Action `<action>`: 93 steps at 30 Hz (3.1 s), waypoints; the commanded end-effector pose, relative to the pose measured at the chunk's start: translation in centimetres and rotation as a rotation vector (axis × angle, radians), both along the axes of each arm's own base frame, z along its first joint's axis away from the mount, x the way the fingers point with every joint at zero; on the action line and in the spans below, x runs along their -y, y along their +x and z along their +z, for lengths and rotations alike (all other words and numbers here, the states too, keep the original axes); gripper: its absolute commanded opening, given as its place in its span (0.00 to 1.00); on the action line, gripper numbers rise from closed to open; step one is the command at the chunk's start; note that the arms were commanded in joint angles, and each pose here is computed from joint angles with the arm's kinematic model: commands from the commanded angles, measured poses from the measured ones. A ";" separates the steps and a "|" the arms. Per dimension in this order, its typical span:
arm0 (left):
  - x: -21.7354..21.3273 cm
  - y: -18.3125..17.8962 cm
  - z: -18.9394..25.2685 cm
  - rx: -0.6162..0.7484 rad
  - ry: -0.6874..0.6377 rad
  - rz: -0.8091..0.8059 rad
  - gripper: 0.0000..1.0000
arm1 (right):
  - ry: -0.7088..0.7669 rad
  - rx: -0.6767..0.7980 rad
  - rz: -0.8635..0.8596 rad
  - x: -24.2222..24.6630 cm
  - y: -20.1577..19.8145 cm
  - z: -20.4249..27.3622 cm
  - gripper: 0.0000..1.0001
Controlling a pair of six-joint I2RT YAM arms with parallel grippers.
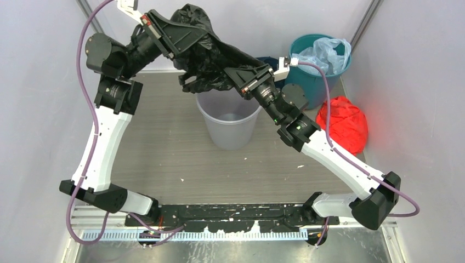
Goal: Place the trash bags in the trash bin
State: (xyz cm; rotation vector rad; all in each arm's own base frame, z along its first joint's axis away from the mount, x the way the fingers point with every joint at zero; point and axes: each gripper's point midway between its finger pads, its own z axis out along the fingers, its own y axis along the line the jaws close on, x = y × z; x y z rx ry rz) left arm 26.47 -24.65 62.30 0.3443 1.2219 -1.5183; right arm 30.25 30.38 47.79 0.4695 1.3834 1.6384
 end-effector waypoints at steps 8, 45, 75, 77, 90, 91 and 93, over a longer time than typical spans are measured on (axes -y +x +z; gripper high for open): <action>-3.6 0.9 4.8 0.069 -0.021 0.050 0.00 | -0.296 0.111 -0.060 6.0 -6.3 1.1 0.26; -4.6 3.0 6.3 0.044 -0.171 -0.068 0.00 | -0.138 0.074 0.316 3.8 -12.9 6.1 0.71; -5.8 -0.5 7.7 0.034 -0.297 -0.072 0.00 | -0.555 0.015 -0.175 -3.9 -6.2 -1.1 0.73; -5.9 -1.1 7.9 0.038 -0.304 -0.075 0.00 | -0.569 0.023 -0.215 -3.9 -5.9 -1.4 0.74; -6.4 -3.5 8.3 0.053 -0.317 -0.076 0.00 | -0.411 0.178 -0.290 -5.7 -4.6 0.6 0.77; -6.4 -3.6 8.2 0.052 -0.316 -0.077 0.00 | -0.400 0.191 -0.283 -6.0 -4.6 0.7 0.77; -6.4 -3.6 8.1 0.048 -0.312 -0.078 0.00 | -0.376 0.215 -0.262 -6.7 -4.9 0.7 0.77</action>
